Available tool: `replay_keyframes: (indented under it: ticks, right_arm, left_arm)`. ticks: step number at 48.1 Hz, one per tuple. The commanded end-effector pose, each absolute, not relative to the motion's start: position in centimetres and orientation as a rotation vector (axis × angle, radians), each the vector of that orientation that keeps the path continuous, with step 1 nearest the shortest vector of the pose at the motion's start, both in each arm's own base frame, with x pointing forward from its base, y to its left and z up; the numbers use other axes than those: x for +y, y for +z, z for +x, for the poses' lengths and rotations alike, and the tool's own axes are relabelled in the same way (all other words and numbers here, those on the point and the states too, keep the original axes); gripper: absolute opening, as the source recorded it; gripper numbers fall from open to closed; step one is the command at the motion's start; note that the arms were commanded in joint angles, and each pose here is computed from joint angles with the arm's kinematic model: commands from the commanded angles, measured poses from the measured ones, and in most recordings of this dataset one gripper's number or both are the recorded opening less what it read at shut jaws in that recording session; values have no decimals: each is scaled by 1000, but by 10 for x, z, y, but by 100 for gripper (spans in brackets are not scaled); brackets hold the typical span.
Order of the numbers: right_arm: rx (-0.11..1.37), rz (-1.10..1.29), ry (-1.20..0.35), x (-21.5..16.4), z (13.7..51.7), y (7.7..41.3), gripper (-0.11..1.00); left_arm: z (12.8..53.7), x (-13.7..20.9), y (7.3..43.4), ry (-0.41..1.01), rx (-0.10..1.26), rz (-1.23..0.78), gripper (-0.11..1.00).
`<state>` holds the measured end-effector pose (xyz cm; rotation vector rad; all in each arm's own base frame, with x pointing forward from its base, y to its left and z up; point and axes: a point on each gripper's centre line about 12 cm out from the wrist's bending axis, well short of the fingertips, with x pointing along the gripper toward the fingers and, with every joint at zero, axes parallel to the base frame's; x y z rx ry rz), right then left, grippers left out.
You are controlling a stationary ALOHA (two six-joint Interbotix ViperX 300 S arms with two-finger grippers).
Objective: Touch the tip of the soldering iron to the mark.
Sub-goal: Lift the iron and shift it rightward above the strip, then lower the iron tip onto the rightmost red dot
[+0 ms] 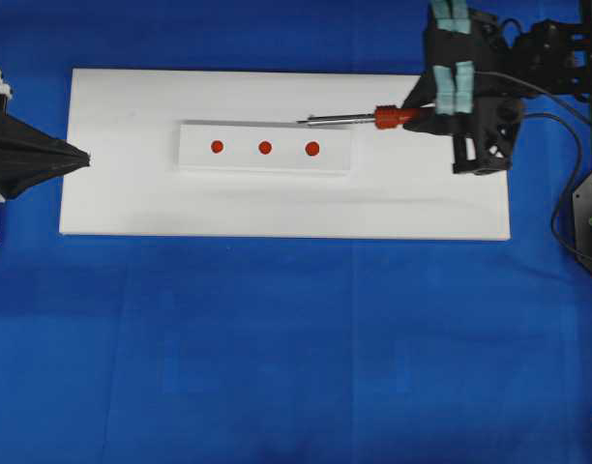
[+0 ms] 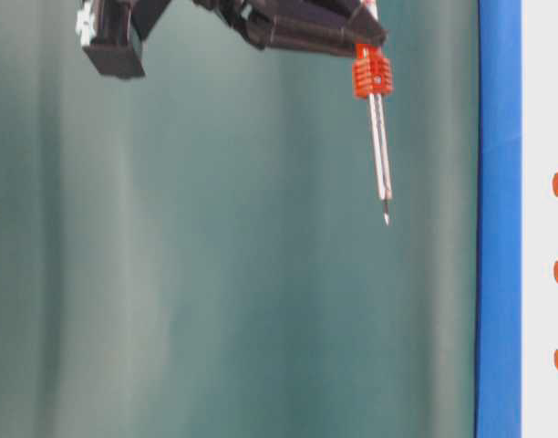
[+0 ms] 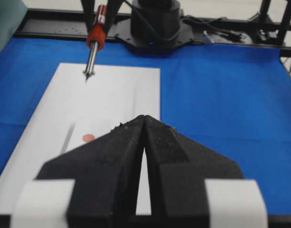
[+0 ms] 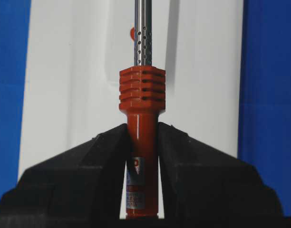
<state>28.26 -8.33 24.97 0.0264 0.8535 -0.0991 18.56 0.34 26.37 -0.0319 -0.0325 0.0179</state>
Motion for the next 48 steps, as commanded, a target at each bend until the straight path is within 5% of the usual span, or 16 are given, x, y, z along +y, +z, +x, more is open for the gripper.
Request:
replay_keyframes:
  ticks: [1,48]
  right_arm:
    - [821,26,-114,-83,275,261,6]
    - [844,20,-120,-81,265,259,6]
  left_arm:
    - [187,4,269,18,-51,-30,0]
    - [187,4,269,18,-51,-30,0]
